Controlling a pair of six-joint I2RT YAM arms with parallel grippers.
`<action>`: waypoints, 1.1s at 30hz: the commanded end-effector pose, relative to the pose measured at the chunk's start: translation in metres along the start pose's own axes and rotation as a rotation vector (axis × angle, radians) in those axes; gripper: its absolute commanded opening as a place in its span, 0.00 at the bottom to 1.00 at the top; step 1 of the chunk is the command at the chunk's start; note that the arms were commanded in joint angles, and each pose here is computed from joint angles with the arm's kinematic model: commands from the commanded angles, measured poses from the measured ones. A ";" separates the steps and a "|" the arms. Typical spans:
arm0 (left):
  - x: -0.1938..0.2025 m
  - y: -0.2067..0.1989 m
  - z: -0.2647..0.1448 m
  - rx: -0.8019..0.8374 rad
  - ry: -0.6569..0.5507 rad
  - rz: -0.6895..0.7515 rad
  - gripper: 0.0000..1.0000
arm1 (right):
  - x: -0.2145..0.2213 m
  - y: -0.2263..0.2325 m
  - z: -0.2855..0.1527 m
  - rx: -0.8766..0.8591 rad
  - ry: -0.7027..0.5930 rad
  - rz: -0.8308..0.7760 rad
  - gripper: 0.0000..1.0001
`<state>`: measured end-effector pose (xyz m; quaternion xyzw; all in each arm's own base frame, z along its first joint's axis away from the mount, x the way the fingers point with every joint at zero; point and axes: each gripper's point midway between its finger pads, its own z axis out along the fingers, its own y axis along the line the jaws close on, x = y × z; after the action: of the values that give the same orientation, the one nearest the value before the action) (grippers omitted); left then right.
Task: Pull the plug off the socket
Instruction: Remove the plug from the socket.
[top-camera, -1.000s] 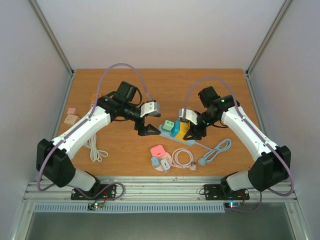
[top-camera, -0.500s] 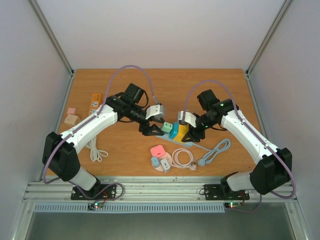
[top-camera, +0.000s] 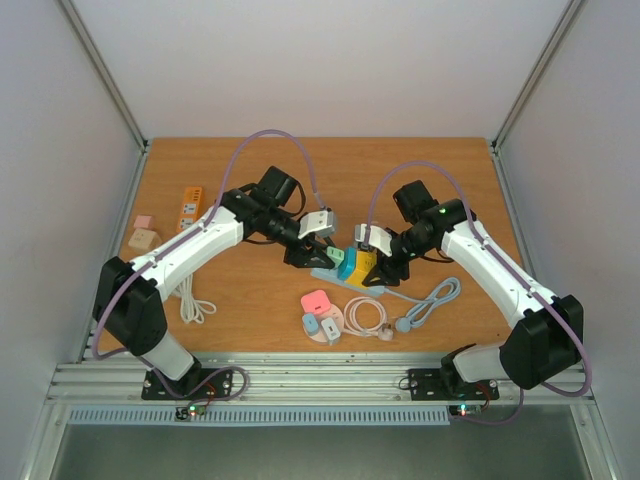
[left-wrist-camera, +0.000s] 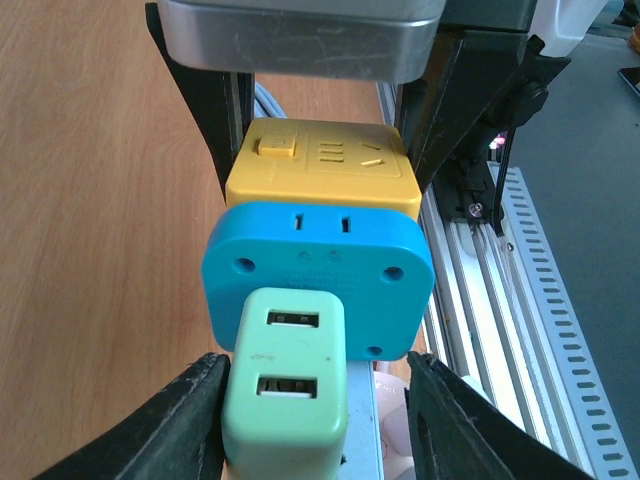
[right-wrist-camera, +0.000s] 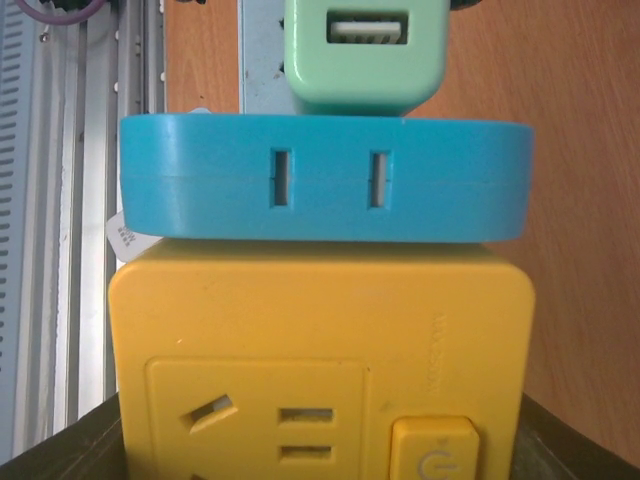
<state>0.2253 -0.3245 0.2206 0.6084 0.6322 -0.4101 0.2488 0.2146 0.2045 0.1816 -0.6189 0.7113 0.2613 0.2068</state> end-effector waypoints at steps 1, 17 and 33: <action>-0.008 -0.006 0.001 0.039 -0.020 0.005 0.48 | -0.018 0.006 -0.005 -0.018 -0.079 -0.030 0.01; -0.004 -0.009 0.003 0.060 -0.003 0.006 0.00 | -0.016 0.004 -0.001 -0.019 -0.072 -0.018 0.01; -0.009 -0.016 -0.006 0.072 -0.051 0.046 0.00 | -0.009 0.003 0.005 -0.039 -0.045 0.002 0.01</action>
<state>0.2234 -0.3221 0.2157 0.6226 0.6226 -0.4060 0.2447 0.2087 0.2069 0.1769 -0.6146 0.7121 0.2809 0.1906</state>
